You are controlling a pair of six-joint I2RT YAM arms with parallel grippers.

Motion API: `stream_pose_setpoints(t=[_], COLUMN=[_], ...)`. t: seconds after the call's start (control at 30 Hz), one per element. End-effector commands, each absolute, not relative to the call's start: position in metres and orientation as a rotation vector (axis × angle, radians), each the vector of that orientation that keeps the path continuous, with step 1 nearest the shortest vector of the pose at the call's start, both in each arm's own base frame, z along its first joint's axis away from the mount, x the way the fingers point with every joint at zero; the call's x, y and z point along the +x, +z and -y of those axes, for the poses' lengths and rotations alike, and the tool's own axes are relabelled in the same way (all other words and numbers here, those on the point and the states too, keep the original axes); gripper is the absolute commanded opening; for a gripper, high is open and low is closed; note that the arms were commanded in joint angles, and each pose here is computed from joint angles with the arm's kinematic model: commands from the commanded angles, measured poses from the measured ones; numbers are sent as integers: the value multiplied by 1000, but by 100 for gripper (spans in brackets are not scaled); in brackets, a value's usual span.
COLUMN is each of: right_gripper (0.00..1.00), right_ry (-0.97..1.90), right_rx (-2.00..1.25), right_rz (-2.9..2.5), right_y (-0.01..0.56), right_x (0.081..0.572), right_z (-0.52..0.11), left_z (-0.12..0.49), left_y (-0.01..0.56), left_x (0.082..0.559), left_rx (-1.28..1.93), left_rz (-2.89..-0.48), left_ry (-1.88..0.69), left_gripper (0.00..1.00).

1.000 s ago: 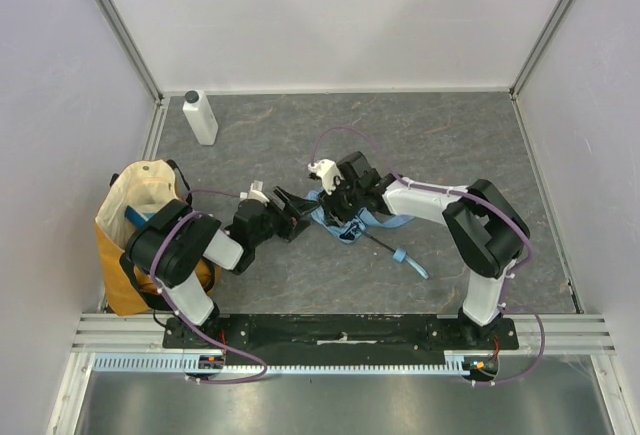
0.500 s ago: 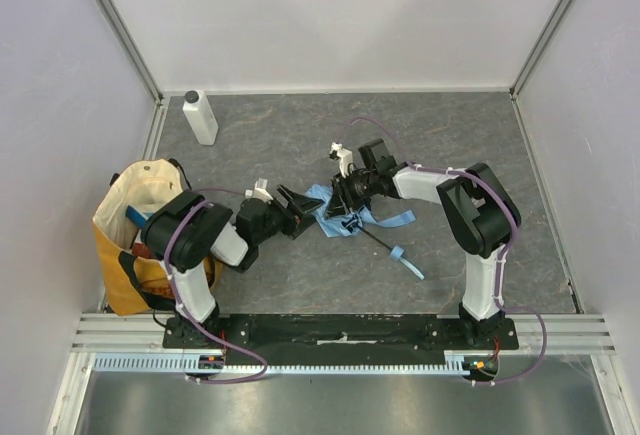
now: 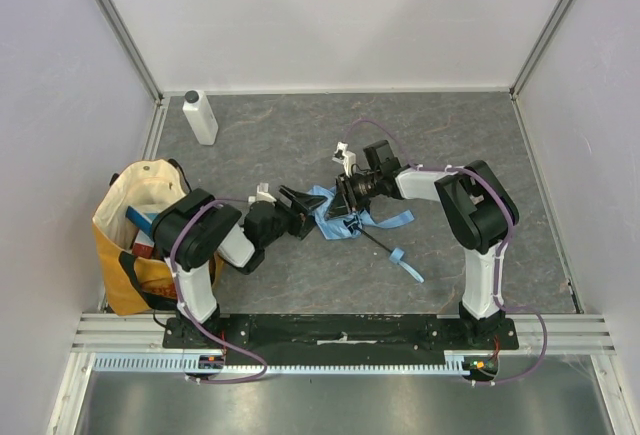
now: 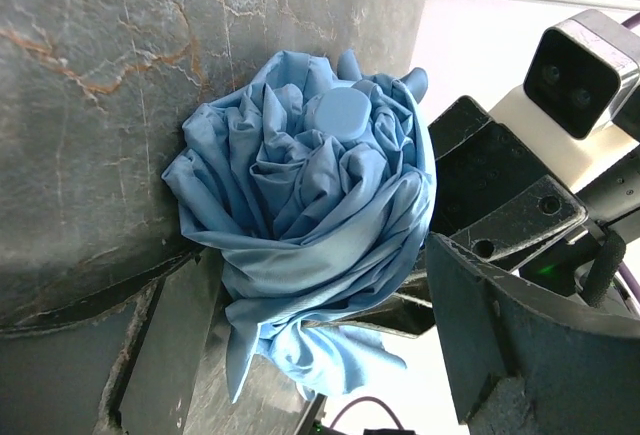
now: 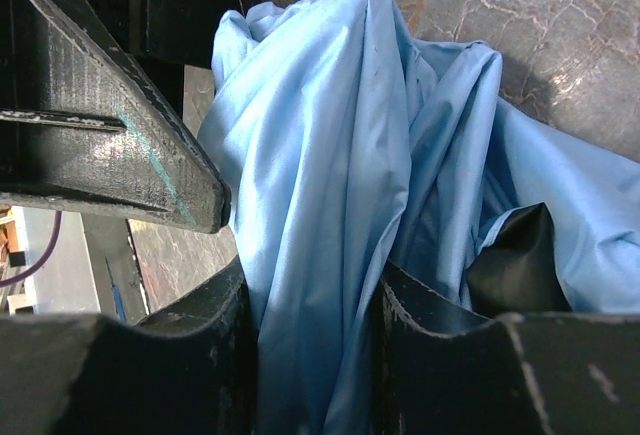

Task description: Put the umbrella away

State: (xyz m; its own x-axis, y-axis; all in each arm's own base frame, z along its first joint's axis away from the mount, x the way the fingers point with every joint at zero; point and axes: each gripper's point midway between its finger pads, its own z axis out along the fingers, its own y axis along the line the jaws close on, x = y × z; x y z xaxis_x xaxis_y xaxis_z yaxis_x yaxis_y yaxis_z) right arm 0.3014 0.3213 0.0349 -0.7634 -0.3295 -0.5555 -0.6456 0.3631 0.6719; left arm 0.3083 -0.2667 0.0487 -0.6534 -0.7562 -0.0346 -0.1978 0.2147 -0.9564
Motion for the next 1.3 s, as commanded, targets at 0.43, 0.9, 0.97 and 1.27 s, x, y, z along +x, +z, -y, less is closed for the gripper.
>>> stream_pose_setpoints(t=[0.43,0.9,0.97,1.27], right_gripper=[0,0,0,0], right_ry=[1630,1690,1692,1718], right_rx=[-897,-884,-909,-1008], right_rz=[-2310,-2188,-2197,-2179], right_y=[54,96,94,87], right_x=[248,243,237,219], right_z=[-328,-339,-341,-352], left_z=[253,255,259,281], left_y=[-18,-23,-19,1], left_x=[289,278,283,291], left_rx=[-938,-955,-946,-794], left_rz=[-2070,-2096,-2079,-2061], left_ry=[-1138,-1176,-1185,-1237], left_gripper=[89,91,91,90])
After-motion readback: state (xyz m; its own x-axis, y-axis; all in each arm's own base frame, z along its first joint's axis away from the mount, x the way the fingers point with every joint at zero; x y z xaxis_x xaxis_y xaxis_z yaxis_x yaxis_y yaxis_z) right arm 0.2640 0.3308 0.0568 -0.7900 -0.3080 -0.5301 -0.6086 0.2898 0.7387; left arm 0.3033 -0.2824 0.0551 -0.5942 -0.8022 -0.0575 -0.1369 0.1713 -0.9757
